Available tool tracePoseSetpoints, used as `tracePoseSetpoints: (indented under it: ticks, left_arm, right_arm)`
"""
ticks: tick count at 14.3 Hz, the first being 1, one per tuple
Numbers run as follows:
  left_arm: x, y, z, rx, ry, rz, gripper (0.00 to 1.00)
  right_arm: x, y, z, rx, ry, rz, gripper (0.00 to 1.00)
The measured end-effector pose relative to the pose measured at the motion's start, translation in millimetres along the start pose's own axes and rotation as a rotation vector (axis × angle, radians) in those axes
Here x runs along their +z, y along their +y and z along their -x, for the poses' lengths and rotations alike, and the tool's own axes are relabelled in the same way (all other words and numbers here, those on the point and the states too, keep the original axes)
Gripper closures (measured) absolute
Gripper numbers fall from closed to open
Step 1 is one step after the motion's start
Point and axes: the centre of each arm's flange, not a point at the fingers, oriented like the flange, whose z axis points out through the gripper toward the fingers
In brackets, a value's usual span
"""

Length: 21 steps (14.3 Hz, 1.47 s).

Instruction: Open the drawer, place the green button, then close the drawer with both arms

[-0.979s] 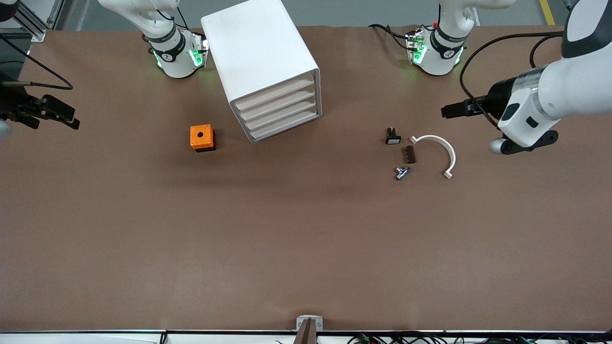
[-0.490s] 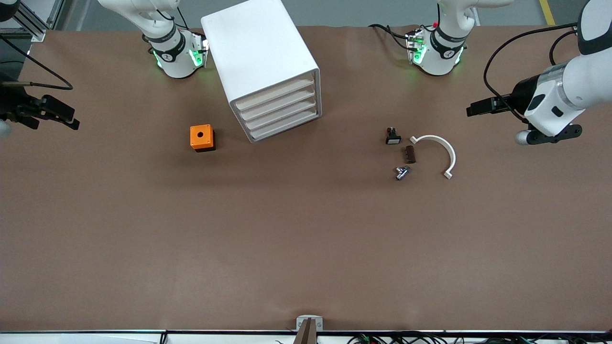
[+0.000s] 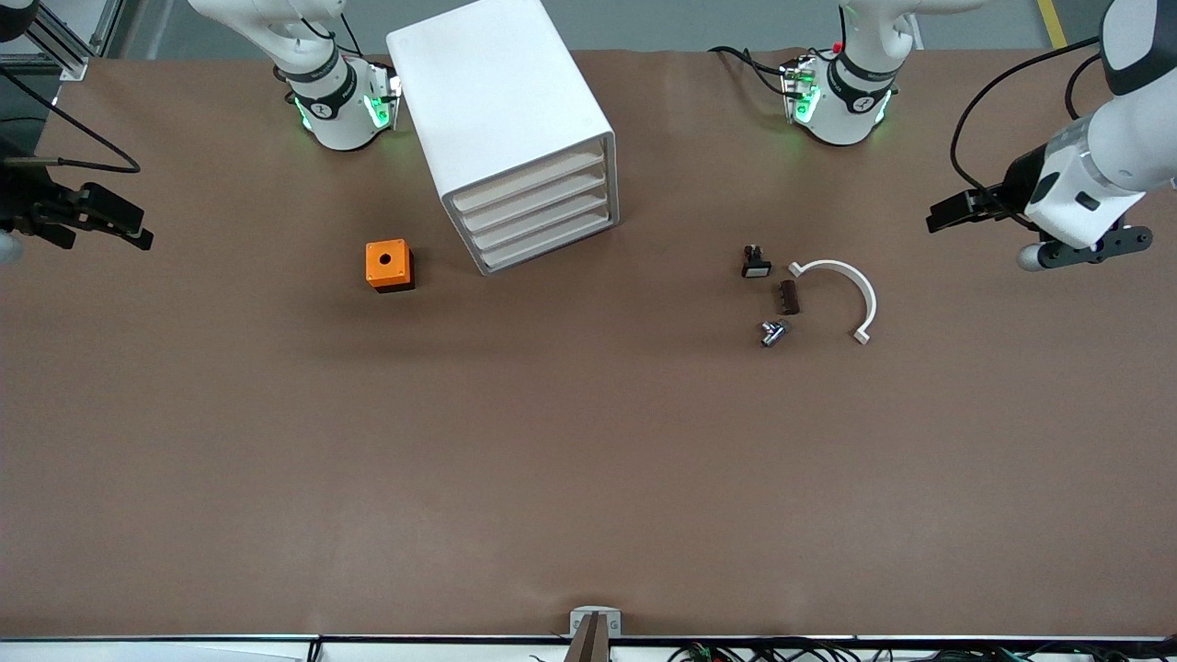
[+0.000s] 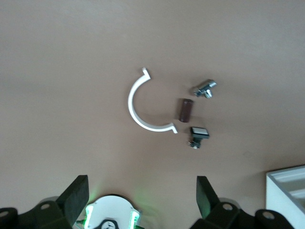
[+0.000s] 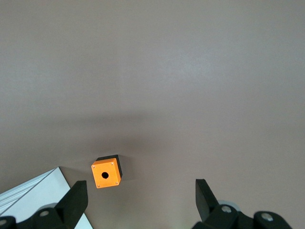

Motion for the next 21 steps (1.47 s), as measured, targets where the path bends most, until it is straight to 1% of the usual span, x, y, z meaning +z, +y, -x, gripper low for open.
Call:
tracePoseSetpoints:
  ticks: [4, 11, 14, 16, 21]
  left_arm:
    - [-20.4, -11.8, 5.9, -0.003, 0.068, -0.033, 0.0]
    - [-88.8, -6.8, 15.8, 0.008, 0.218, -0.004, 0.0]
    - [-111.7, -3.9, 9.8, 0.01, 0.266, 0.007, 0.0]
    - [-119.5, 0.6, 0.6, 0.015, 0.281, 0.011, 0.0]
    - [-114.8, 28.0, -20.0, 0.057, 0.276, 0.008, 0.0]
  right_arm:
    - [0.1, -0.7, 0.0, -0.001, 0.0, 0.0, 0.0]
    - [-0.8, -0.9, -1.1, -0.002, 0.01, 0.0, 0.0]
    - [-0.9, -1.0, -1.2, -0.002, 0.011, 0.0, 0.0]
    - [-0.8, -1.0, -1.2, -0.002, 0.011, 0.0, 0.0]
    - [-0.9, -1.1, -1.2, -0.002, 0.011, 0.0, 0.0]
